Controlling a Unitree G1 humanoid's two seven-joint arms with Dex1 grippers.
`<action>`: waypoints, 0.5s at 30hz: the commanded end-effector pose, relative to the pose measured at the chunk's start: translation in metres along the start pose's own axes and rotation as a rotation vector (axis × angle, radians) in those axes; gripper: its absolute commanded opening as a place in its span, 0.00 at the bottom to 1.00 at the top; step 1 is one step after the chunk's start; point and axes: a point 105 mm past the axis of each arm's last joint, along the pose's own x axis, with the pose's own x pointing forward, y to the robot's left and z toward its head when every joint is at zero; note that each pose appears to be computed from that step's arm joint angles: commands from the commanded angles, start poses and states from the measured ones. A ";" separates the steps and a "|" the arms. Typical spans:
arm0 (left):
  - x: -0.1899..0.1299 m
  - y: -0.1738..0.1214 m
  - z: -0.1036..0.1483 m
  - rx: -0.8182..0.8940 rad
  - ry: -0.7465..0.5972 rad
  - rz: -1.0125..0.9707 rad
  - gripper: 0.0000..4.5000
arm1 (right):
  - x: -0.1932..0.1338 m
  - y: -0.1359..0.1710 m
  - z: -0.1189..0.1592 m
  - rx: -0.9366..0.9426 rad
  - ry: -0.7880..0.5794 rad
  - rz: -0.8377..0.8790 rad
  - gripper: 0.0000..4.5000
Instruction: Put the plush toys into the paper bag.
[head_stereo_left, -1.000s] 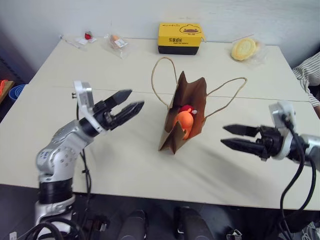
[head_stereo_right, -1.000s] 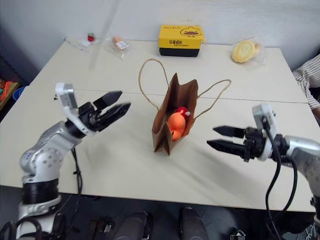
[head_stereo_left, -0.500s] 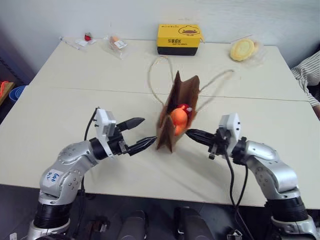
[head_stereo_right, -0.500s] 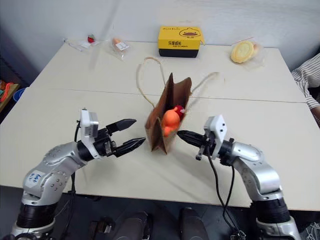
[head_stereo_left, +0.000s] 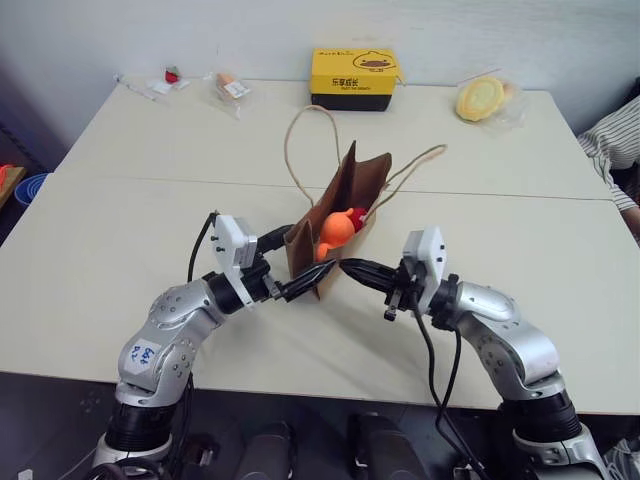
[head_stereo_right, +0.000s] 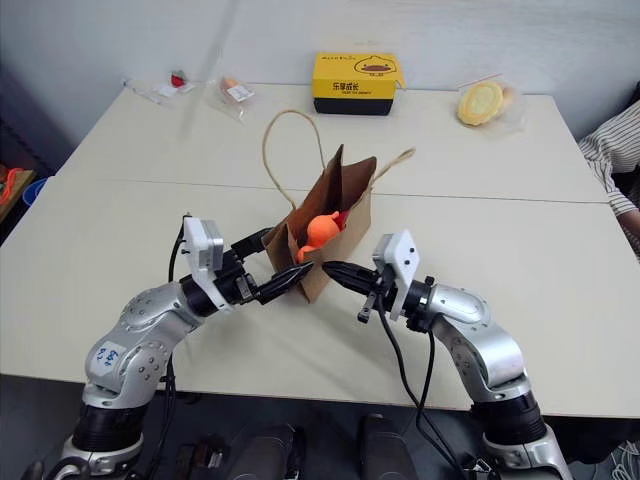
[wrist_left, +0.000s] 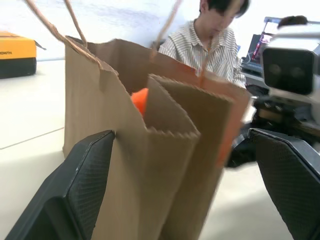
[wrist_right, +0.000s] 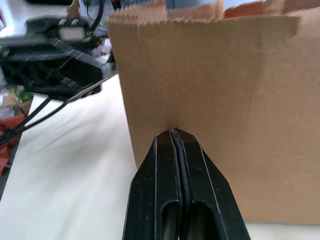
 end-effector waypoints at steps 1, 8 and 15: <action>0.006 0.001 0.004 0.042 -0.021 0.009 1.00 | 0.008 0.005 0.007 -0.050 -0.020 0.026 0.01; 0.010 0.004 0.000 0.066 -0.022 0.029 0.96 | 0.018 0.002 0.003 -0.110 0.007 -0.005 0.00; 0.008 0.010 0.000 0.056 -0.025 -0.005 0.51 | 0.020 0.008 0.005 -0.113 0.007 0.015 0.00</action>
